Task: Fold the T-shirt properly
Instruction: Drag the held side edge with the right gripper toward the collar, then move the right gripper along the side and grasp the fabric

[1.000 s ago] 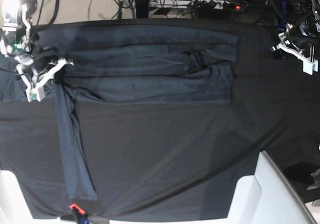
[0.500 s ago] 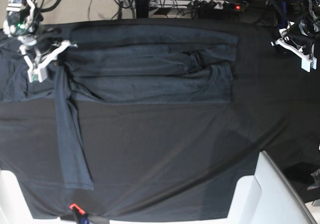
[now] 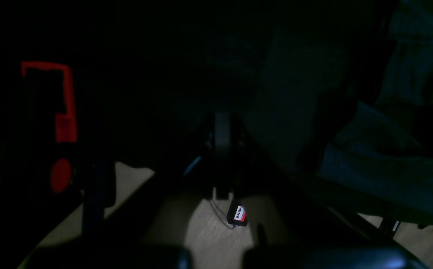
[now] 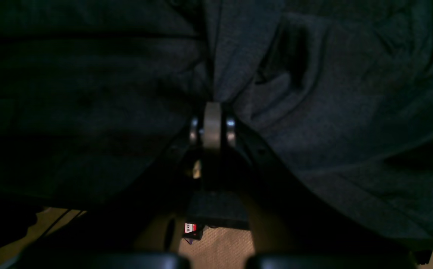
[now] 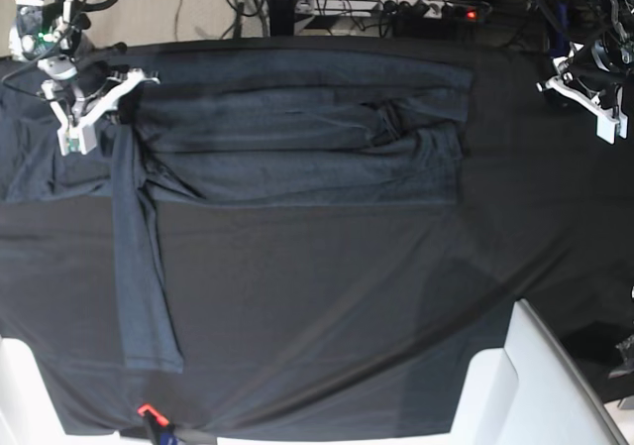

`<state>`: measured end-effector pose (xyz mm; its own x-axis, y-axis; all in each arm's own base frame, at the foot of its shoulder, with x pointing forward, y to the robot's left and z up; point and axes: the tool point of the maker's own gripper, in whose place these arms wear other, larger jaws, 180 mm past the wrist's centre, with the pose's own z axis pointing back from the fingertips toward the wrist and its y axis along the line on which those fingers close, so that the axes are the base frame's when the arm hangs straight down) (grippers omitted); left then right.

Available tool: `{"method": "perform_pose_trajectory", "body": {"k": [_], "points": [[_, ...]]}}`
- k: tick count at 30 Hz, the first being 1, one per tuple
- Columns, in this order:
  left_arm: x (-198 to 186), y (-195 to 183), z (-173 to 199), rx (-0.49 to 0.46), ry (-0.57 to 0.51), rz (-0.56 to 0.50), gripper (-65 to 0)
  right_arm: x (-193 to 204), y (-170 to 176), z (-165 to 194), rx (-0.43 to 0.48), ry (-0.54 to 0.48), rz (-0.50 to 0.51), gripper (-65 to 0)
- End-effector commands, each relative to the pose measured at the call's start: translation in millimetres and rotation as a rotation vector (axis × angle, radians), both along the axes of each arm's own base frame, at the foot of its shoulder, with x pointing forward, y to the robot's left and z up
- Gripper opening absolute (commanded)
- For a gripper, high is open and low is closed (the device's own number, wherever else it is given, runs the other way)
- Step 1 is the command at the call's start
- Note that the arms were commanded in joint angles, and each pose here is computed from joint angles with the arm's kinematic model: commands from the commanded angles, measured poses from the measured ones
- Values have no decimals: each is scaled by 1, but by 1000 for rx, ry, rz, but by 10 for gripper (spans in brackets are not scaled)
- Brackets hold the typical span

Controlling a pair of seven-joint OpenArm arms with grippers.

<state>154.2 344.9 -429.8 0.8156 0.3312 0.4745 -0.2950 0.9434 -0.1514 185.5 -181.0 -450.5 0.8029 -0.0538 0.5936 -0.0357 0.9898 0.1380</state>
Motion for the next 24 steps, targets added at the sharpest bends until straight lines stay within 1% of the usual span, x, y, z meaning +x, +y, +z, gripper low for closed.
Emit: {"method": "perform_pose_trajectory", "body": {"k": [1, 9, 11, 13, 16, 18, 19, 20, 23, 24], "points": [[6, 6, 9, 22, -31, -10, -650, 2, -3, 2, -2, -17, -3, -642], [6, 7, 9, 23, -30, -10, -650, -4, -7, -8, -1, 14, -19, -641], [6, 7, 9, 23, -30, -10, -650, -5, -7, -7, 2, 14, -20, -627], [6, 7, 9, 23, -30, -10, -650, -4, -3, -6, 10, 8, -23, -564], [6, 7, 9, 23, -30, -10, -650, -1, -1, 4, 6, -21, -15, -398], [6, 7, 9, 23, -30, -10, -650, 5, 0, 16, 0, -55, -6, -329], [6, 7, 9, 23, -30, -10, -650, 10, 1, 23, -4, -80, 0, -305], [6, 6, 9, 22, -30, -10, -650, 16, 2, 31, -7, -104, 5, -297], [6, 6, 9, 21, -31, -10, -650, 47, 2, 56, -22, -193, 21, -297], [6, 6, 9, 21, -31, -10, -650, 64, -1, 63, -31, -216, 25, -297]]}}
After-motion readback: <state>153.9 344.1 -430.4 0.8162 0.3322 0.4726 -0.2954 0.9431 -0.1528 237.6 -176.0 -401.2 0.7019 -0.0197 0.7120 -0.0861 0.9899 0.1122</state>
